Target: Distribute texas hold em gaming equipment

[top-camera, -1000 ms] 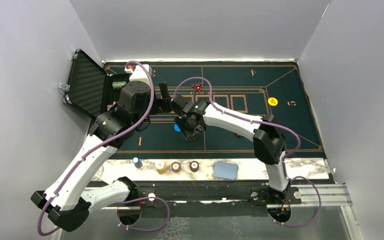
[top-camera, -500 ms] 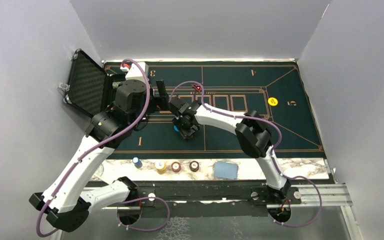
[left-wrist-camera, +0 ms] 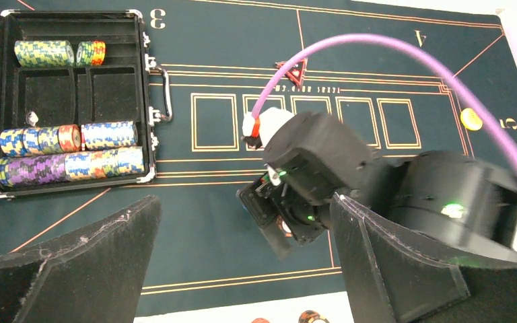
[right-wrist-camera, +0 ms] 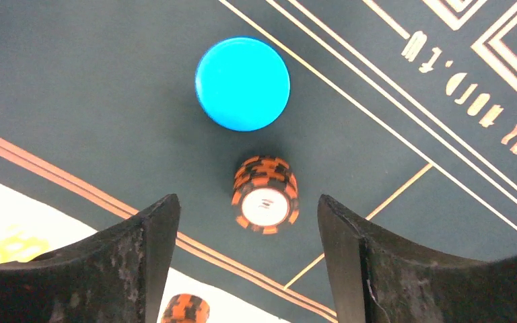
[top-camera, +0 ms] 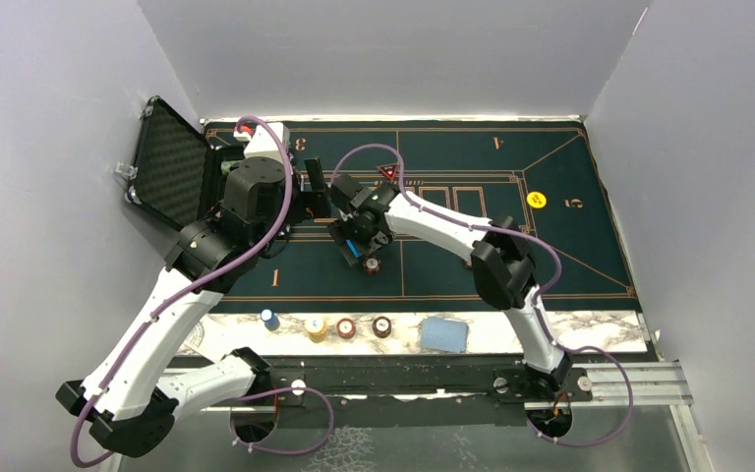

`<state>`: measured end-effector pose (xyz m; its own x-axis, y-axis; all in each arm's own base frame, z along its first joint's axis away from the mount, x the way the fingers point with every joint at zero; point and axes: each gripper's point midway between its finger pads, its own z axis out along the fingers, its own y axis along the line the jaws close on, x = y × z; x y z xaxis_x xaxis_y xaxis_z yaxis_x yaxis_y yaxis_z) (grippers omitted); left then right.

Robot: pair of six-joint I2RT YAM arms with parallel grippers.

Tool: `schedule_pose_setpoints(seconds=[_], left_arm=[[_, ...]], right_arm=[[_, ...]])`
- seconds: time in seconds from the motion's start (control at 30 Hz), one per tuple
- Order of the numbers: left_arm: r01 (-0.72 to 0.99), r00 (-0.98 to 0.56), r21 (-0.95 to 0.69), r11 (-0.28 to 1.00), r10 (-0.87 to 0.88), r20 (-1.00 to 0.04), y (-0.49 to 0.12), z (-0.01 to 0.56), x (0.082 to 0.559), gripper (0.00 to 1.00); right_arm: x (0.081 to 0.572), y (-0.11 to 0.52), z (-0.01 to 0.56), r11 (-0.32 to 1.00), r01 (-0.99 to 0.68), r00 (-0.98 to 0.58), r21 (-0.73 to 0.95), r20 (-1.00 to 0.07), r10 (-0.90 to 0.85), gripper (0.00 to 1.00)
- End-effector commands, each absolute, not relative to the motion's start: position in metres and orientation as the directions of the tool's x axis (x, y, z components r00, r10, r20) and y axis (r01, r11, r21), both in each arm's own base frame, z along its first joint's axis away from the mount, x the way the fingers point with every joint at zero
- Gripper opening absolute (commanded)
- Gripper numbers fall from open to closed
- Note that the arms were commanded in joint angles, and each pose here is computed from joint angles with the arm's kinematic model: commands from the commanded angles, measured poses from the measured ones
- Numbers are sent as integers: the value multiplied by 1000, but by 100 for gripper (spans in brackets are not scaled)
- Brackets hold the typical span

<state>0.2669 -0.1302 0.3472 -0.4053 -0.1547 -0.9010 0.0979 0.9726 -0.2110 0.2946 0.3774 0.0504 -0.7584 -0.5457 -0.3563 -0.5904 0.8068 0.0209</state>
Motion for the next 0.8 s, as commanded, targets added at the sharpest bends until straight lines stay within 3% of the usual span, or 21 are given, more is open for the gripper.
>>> schedule_pose_setpoints(seconds=[0.0, 0.17, 0.4, 0.77], left_arm=[[88, -363, -203, 975, -158, -918, -125, 362, 269, 99], [109, -374, -209, 972, -155, -914, -132, 357, 271, 99], [146, -386, -247, 958, -175, -906, -140, 354, 267, 99], [155, -382, -265, 952, -190, -905, -141, 358, 264, 99]], right_arm=[[264, 355, 122, 826, -555, -799, 99, -342, -495, 79], [180, 319, 101, 765, -612, -785, 203, -279, -553, 88], [121, 332, 79, 699, -680, -731, 221, -271, -626, 98], [131, 348, 31, 730, -679, -723, 75, -239, -648, 88]])
